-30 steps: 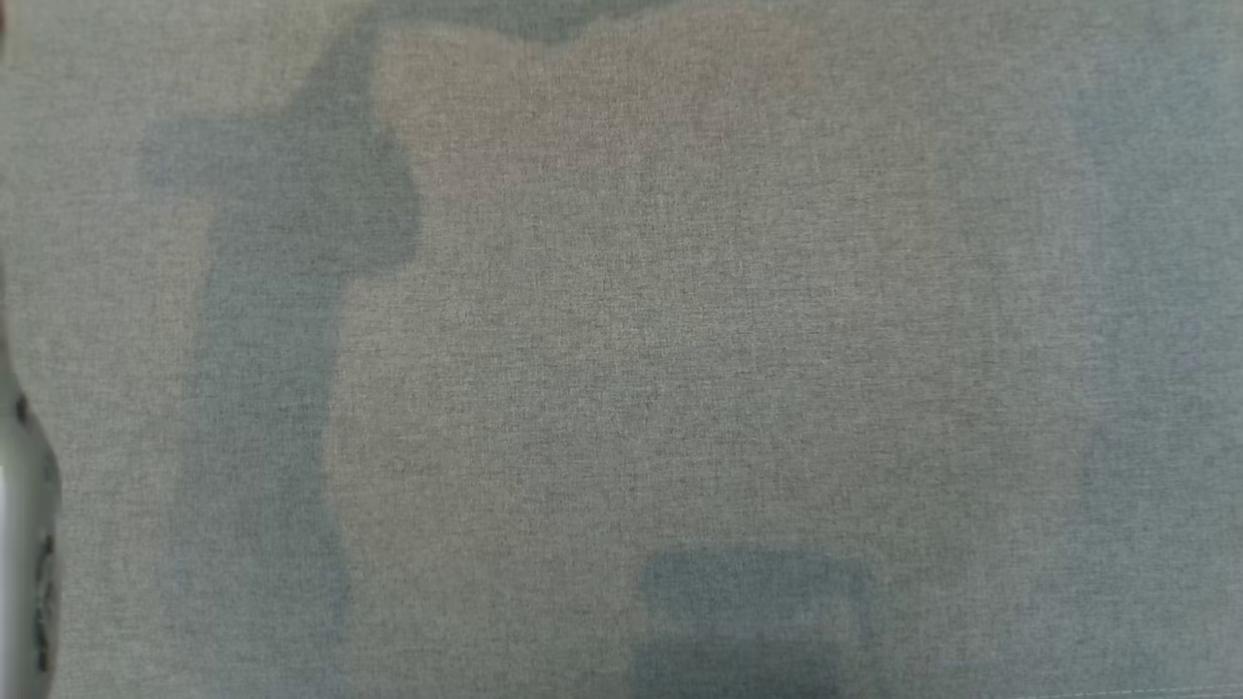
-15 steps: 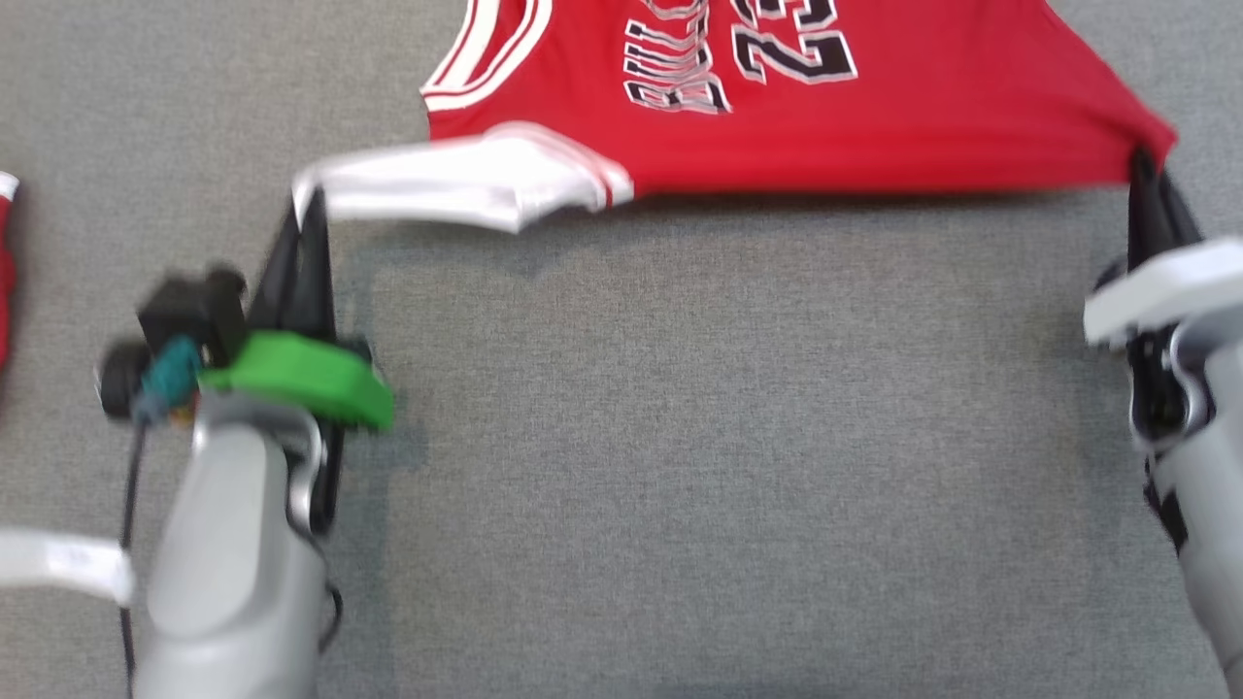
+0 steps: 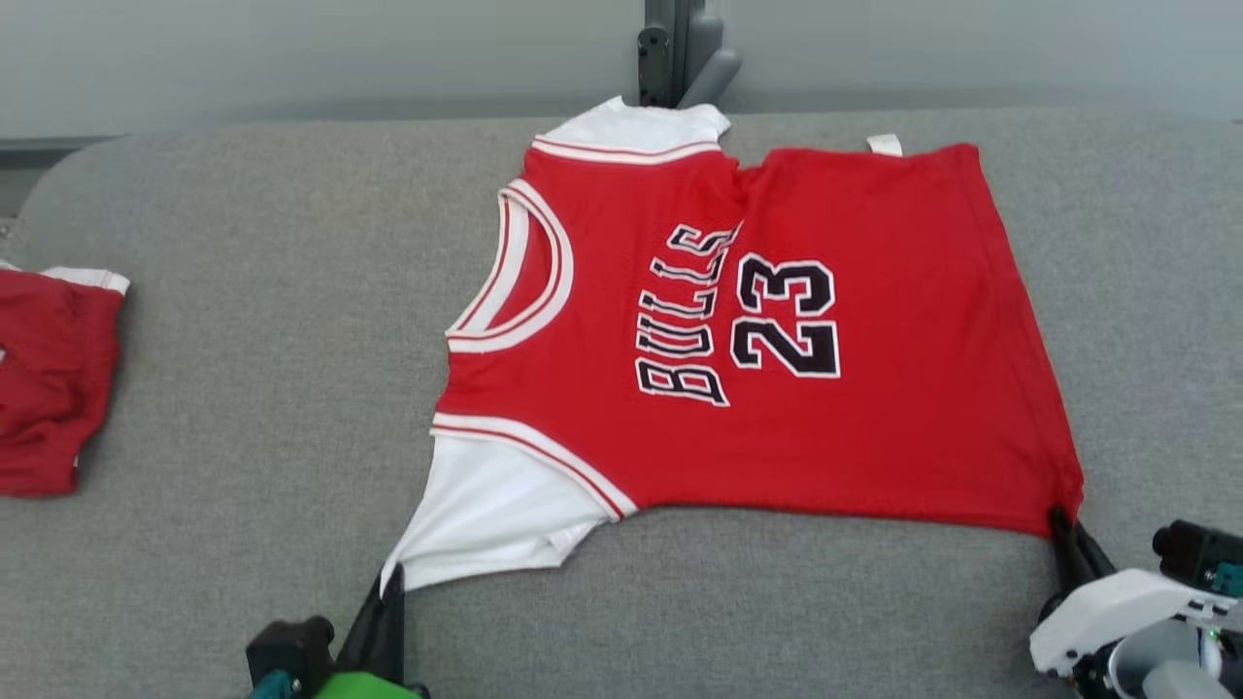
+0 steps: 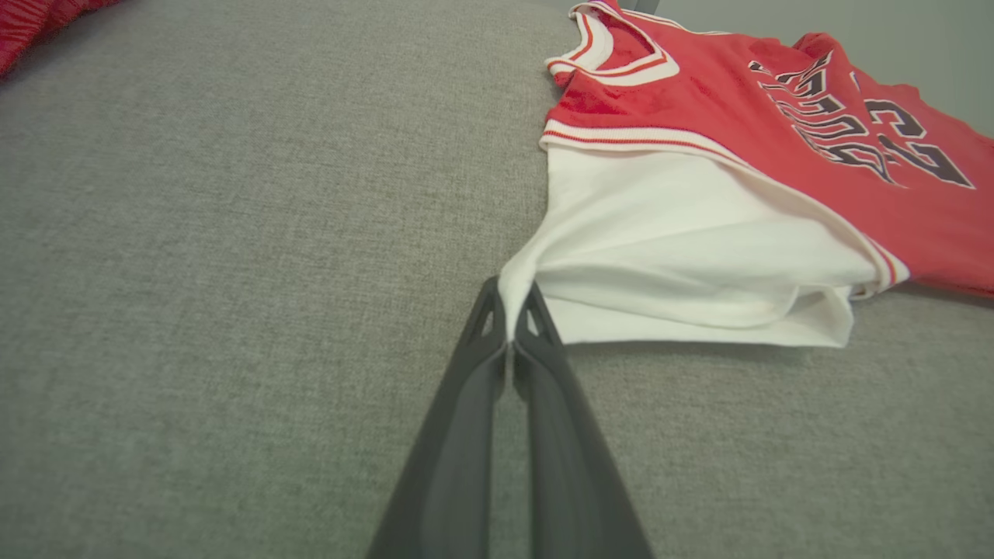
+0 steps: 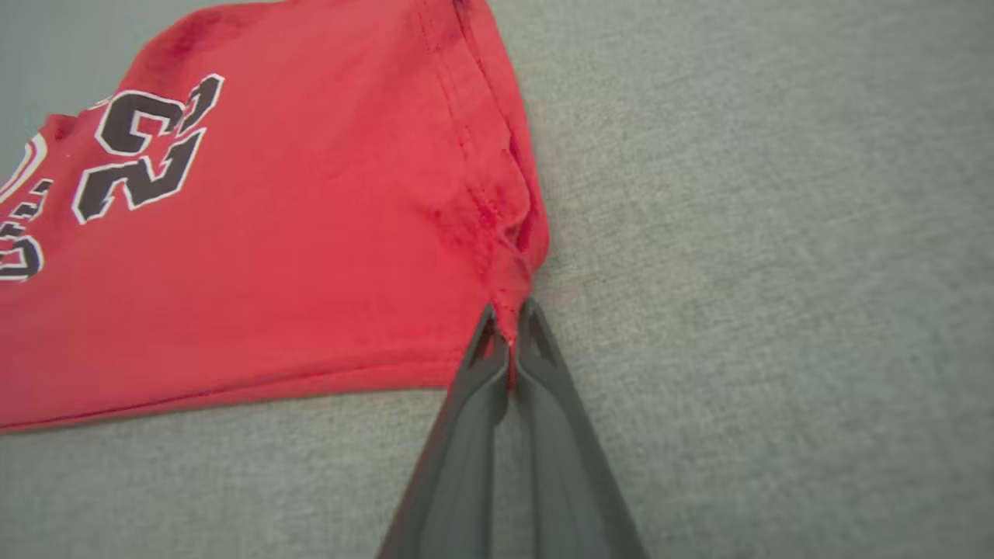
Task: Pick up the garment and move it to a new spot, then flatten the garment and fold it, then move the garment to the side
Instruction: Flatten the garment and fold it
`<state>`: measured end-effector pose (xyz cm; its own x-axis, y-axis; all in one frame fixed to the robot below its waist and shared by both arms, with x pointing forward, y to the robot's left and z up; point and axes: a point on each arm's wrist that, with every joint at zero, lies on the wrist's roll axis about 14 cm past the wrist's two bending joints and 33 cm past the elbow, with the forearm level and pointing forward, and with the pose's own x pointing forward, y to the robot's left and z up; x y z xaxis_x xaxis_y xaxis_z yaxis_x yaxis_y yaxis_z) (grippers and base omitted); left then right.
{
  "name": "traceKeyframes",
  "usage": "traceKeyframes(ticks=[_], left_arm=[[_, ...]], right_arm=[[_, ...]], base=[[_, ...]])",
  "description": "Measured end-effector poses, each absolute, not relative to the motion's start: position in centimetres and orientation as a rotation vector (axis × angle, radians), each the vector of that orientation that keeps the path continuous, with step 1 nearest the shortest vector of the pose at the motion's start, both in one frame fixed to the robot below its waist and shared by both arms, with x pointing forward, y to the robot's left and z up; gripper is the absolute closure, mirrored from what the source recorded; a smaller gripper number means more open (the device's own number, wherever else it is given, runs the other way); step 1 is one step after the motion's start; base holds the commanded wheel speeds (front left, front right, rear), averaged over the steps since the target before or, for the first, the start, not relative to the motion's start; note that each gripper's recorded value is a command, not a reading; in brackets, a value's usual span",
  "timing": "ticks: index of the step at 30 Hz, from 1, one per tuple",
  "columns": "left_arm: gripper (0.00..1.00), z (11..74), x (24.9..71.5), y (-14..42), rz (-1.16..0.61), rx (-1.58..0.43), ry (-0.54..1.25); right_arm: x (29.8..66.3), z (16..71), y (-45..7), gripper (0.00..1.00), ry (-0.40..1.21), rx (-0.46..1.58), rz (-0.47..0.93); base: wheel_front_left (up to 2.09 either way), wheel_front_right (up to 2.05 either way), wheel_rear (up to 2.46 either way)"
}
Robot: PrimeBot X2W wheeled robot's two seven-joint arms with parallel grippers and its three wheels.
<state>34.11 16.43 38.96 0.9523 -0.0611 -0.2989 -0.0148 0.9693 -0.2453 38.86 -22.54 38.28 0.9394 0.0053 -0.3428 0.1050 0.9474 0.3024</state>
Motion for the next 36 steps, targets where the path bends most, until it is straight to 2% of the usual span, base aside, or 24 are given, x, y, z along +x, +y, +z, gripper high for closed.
traceKeyframes(ticks=[5, 10, 15, 23, 28, 36], left_arm=[[1.0, 38.4, 30.3, 16.0, -0.025, -0.25, 0.335], [1.0, 37.7, 27.3, 16.3, -0.008, -0.25, 0.353], [1.0, 37.2, 25.3, 16.6, 0.017, -0.267, 0.368], [1.0, 38.0, 25.6, 15.8, -0.015, -0.269, 0.339], [1.0, 42.1, 29.1, 15.3, -0.062, -0.25, 0.201], [1.0, 51.0, 37.2, 13.2, -0.191, -0.171, -0.072]], right_arm=[[34.7, 37.4, -22.2, 1.0, 0.385, 0.31, -0.042], [32.1, 37.2, -21.9, 1.0, 0.393, 0.314, -0.039], [31.0, 37.1, -21.7, 1.0, 0.396, 0.312, -0.034], [30.3, 36.4, -21.0, 1.0, 0.427, 0.293, -0.006], [31.7, 37.6, -21.4, 1.0, 0.376, 0.306, -0.018], [38.6, 43.5, -22.5, 1.0, 0.168, 0.333, -0.03]], base=[[0.0, 0.0, 0.0], [0.0, 0.0, 0.0], [0.0, 0.0, 0.0], [0.0, 0.0, 0.0], [0.0, 0.0, 0.0], [0.0, 0.0, 0.0]])
